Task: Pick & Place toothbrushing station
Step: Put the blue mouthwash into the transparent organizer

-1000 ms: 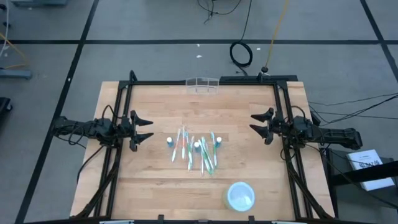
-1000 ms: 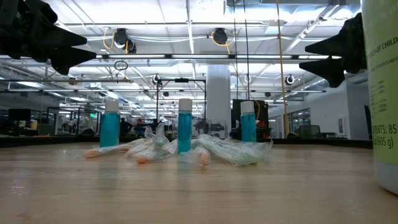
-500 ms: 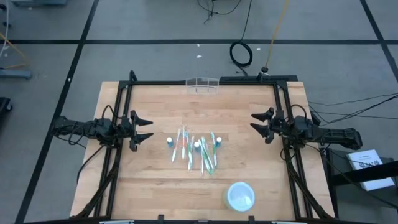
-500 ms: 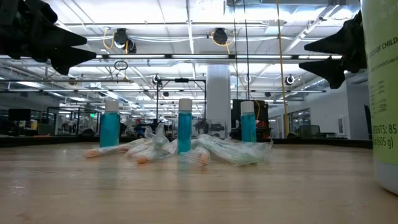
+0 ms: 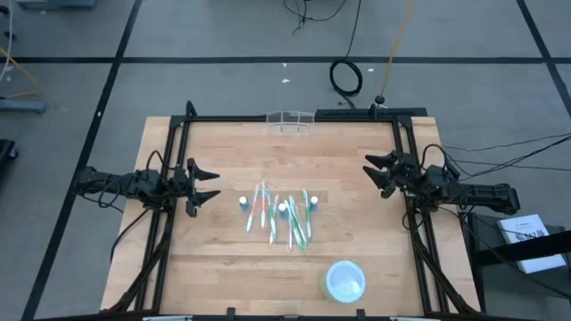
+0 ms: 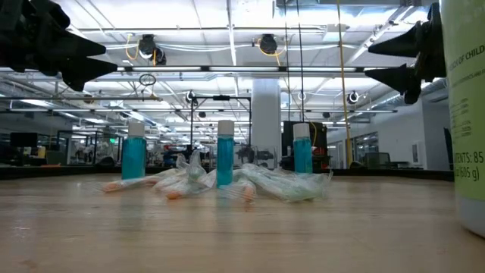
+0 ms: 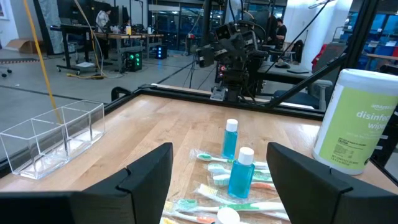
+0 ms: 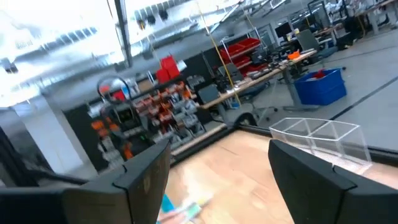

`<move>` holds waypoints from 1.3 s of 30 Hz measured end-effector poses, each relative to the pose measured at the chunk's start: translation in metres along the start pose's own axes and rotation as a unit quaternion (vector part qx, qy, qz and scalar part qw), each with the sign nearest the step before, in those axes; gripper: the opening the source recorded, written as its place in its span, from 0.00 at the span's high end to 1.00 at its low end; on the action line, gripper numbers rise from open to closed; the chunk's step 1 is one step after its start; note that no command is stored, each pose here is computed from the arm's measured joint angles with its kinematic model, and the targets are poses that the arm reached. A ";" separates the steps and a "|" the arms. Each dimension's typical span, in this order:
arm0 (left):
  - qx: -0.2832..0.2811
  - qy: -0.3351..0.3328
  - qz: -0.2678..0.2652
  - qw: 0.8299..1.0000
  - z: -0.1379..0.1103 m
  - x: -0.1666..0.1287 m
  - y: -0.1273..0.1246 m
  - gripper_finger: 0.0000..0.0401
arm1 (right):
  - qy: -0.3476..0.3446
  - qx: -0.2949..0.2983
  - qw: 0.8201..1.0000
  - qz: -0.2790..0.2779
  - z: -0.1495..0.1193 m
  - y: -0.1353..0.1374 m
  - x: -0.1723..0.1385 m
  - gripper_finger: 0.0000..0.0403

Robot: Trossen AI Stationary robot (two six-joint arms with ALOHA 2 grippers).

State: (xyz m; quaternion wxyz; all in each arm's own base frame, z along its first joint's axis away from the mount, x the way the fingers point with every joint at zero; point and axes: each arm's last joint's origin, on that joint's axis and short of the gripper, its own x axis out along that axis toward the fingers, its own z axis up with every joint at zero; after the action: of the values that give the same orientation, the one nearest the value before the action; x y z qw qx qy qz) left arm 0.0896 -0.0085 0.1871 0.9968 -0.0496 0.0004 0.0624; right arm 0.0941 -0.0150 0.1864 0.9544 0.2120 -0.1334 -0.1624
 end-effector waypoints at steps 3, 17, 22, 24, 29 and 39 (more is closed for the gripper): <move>0.000 0.000 0.000 1.000 0.000 0.000 0.000 0.34 | 0.005 0.004 1.000 -0.002 -0.001 0.000 0.000 0.34; 0.000 0.000 0.000 1.000 0.000 0.000 0.000 0.34 | 0.125 -0.102 0.987 -0.021 -0.027 -0.004 0.018 0.34; 0.000 0.000 0.000 1.000 0.000 0.000 0.000 0.34 | 0.168 -0.117 0.978 -0.031 -0.042 -0.006 0.030 0.34; 0.000 0.000 0.000 1.000 0.000 0.000 0.000 0.34 | 0.190 -0.129 0.973 -0.034 -0.050 -0.007 0.034 0.34; 0.000 0.000 0.000 1.000 0.000 0.000 0.000 0.34 | 0.265 -0.165 0.949 -0.038 -0.074 -0.009 0.039 0.30; 0.000 0.000 0.000 1.000 0.000 0.000 0.000 0.34 | 0.255 -0.203 0.944 0.054 -0.088 0.019 0.082 0.24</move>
State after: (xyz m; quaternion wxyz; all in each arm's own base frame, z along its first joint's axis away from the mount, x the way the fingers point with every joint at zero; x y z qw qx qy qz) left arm 0.0896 -0.0085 0.1872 0.9968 -0.0497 0.0001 0.0622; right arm 0.2026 0.0027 0.1331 0.9867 0.0402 0.1390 -0.0744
